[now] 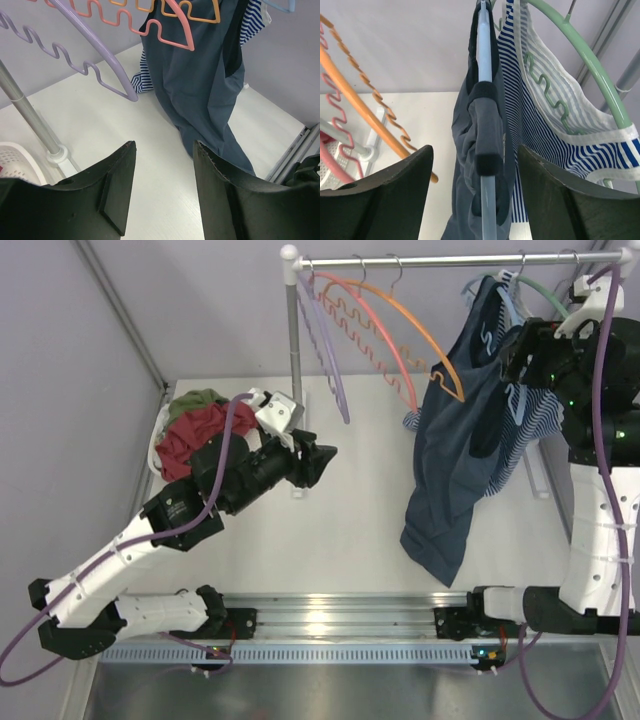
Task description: Place the tank top on the hanger
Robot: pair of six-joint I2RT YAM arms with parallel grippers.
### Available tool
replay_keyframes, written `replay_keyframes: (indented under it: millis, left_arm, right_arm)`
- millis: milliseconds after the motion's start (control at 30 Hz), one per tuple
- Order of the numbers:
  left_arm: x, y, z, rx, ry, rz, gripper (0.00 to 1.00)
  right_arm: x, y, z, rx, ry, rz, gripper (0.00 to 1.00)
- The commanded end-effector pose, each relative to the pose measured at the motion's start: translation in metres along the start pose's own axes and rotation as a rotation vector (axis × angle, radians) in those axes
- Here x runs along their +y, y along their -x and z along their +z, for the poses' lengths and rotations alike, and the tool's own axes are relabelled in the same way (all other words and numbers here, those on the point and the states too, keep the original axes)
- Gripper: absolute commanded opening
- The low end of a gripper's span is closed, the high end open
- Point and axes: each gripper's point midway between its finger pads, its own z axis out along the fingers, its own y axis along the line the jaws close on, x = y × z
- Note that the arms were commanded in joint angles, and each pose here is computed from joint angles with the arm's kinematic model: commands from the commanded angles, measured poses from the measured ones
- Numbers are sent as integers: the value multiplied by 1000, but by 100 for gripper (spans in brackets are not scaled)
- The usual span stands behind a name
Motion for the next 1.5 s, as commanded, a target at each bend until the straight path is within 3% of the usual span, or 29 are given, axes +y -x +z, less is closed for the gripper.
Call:
replay_keyframes:
  millis: [0, 267, 733, 1233, 1467]
  left_arm:
    - [-1, 15, -5, -55, -9, -27, 54]
    - [2, 13, -9, -58, 1, -43, 54]
    - [9, -11, -15, -35, 40, -120, 54]
    - [28, -119, -7, 135, 156, -216, 54]
    - [31, -144, -3, 185, 175, -209, 54]
  right_arm:
    - [4, 14, -24, -59, 16, 22, 68]
    - [27, 8, -67, -73, 119, 76, 100]
    - [83, -91, -133, 97, 403, 213, 100]
    - [79, -193, -118, 251, 380, 245, 100]
    - [71, -224, -117, 263, 335, 228, 100]
